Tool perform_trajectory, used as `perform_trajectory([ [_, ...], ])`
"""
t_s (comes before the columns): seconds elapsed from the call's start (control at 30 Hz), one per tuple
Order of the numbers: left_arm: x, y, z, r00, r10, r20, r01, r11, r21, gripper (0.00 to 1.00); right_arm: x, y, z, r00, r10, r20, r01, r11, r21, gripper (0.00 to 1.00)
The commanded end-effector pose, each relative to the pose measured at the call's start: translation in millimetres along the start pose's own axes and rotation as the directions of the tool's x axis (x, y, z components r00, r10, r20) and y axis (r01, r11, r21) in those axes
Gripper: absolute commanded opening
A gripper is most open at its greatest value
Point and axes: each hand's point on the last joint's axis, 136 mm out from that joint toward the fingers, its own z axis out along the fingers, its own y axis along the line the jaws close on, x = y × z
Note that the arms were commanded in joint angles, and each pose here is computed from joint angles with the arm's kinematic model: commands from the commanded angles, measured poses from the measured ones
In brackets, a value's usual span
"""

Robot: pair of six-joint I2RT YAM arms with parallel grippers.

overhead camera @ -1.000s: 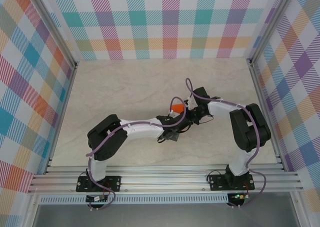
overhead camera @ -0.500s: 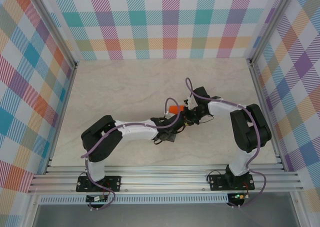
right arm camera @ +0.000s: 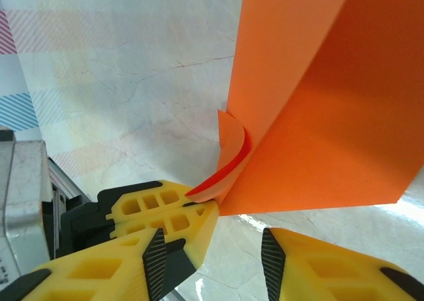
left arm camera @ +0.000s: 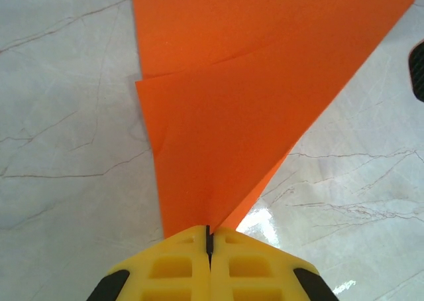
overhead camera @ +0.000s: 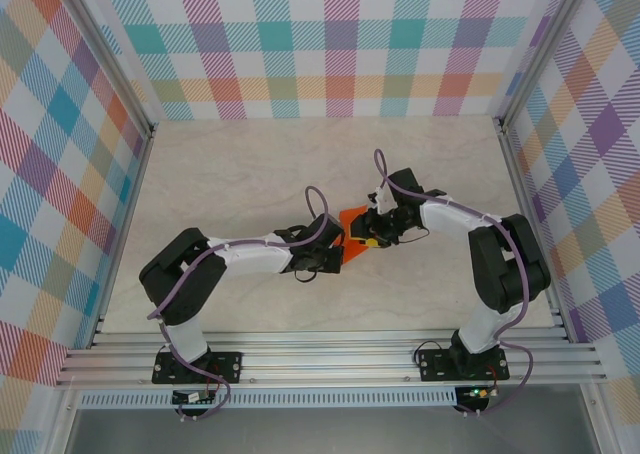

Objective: Fold a paper plane with a square sheet of paper (pick it up from the middle)
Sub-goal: Fourth fold the wing at the center of the table.

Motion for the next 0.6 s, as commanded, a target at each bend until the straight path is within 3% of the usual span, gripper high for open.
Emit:
perform_trajectory([
  [0.0, -6.4, -11.9, -7.5, 1.0, -0.003, 0.018, 0.002, 0.998, 0.07, 0.02, -3.4, 18.5, -0.6, 0.999, -0.036, -0.011, 0.036, 0.998, -0.042, 0.48],
  [0.23, -7.6, -13.3, -7.2, 1.0, 0.0, 0.016, -0.001, 0.998, 0.07, 0.02, -7.5, 10.5, 11.9, 1.0, 0.014, -0.026, -0.013, 1.0, 0.01, 0.51],
  [0.37, -8.2, -8.8, -8.2, 1.0, 0.003, 0.02, -0.004, 0.999, 0.042, 0.04, -12.2, -2.5, 17.0, 0.998, 0.055, -0.02, -0.053, 0.996, 0.074, 0.42],
  [0.57, -7.5, -4.0, -8.2, 1.0, 0.02, 0.019, -0.02, 1.0, 0.009, 0.17, -15.1, -3.4, 19.0, 0.998, 0.057, -0.017, -0.056, 0.996, 0.076, 0.23],
])
